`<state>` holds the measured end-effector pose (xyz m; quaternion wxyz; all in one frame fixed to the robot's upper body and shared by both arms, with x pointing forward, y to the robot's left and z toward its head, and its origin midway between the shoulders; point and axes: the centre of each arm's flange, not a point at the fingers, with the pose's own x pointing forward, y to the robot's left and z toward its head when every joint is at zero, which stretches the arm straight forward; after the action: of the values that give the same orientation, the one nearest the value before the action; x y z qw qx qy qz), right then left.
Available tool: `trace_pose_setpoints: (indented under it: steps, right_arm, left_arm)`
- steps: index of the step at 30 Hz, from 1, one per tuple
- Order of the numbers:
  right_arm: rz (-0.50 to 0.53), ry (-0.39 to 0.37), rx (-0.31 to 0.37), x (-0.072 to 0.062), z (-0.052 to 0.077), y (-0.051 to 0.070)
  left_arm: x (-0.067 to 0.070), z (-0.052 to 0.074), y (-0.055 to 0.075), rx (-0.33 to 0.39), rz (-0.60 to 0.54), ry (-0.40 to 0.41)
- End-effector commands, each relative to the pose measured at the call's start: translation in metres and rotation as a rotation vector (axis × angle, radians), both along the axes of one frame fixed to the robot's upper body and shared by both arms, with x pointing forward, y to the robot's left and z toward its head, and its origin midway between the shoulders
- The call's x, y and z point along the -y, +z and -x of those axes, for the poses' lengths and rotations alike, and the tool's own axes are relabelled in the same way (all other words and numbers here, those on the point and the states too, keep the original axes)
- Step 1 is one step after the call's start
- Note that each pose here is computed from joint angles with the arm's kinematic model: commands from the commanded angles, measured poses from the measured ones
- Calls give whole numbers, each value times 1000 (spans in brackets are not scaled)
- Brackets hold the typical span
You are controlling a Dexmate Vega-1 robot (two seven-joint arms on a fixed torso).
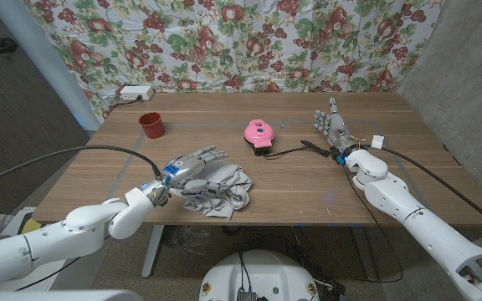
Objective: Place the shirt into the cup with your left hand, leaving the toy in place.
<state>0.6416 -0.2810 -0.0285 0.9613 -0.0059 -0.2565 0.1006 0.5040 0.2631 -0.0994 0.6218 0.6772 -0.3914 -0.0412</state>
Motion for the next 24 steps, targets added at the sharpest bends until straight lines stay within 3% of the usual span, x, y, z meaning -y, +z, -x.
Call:
trace_pose_setpoints:
  steps: [1,24]
  right_arm:
    - [-1,6,-4,-3,-2,-1]
    - [2,3,-6,-2,-2,0]
  left_arm:
    - [0,-3,-5,2,-13,17]
    - [4,-7,-14,-44,-30,5]
